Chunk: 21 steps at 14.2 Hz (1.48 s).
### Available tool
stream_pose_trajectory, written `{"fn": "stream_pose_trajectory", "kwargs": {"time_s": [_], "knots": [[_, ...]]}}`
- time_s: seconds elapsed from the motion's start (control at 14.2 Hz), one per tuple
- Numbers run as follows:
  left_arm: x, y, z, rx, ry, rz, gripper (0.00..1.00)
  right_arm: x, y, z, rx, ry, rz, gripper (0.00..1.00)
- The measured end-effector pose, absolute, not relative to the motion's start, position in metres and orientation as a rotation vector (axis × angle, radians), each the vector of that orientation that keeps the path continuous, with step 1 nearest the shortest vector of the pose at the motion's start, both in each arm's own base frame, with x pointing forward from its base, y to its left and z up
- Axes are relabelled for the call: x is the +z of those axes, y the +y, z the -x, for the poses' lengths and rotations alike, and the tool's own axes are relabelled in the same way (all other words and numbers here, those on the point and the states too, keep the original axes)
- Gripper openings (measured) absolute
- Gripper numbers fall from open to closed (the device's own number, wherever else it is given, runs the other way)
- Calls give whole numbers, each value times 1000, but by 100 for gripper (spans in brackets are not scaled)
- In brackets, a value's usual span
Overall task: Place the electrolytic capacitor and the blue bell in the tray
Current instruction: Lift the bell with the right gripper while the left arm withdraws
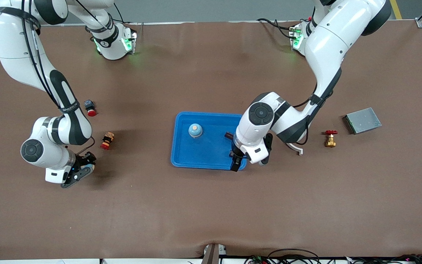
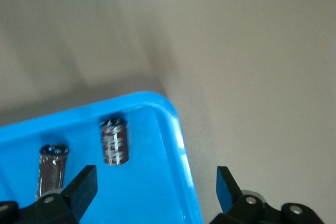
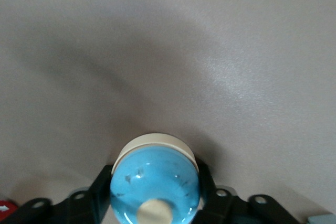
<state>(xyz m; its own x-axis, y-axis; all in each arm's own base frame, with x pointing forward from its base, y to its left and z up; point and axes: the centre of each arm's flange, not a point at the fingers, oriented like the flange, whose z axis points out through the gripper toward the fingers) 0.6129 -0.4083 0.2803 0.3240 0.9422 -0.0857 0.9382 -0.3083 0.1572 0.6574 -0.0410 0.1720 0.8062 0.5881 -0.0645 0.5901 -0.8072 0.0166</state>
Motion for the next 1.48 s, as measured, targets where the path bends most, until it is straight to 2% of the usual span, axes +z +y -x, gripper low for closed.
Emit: {"fn": "stream_pose_trajectory", "kwargs": {"time_s": [0.42,0.71,1.06,1.48], "knots": [[325,-349,-654,106,1703,-2454,100,173,-35,-658,-109,975,-2958,67],[359,-312,-663,151,1636,-2564,100,209,-15,-667,-210,906,-2998,67],[388,-220,-688,184,1497,-2728,100,263,72,-660,-260,679,-3031,67],[430,-130,-696,199,1033,-3019,100,273,194,-636,-228,351,-3078,67]]}}
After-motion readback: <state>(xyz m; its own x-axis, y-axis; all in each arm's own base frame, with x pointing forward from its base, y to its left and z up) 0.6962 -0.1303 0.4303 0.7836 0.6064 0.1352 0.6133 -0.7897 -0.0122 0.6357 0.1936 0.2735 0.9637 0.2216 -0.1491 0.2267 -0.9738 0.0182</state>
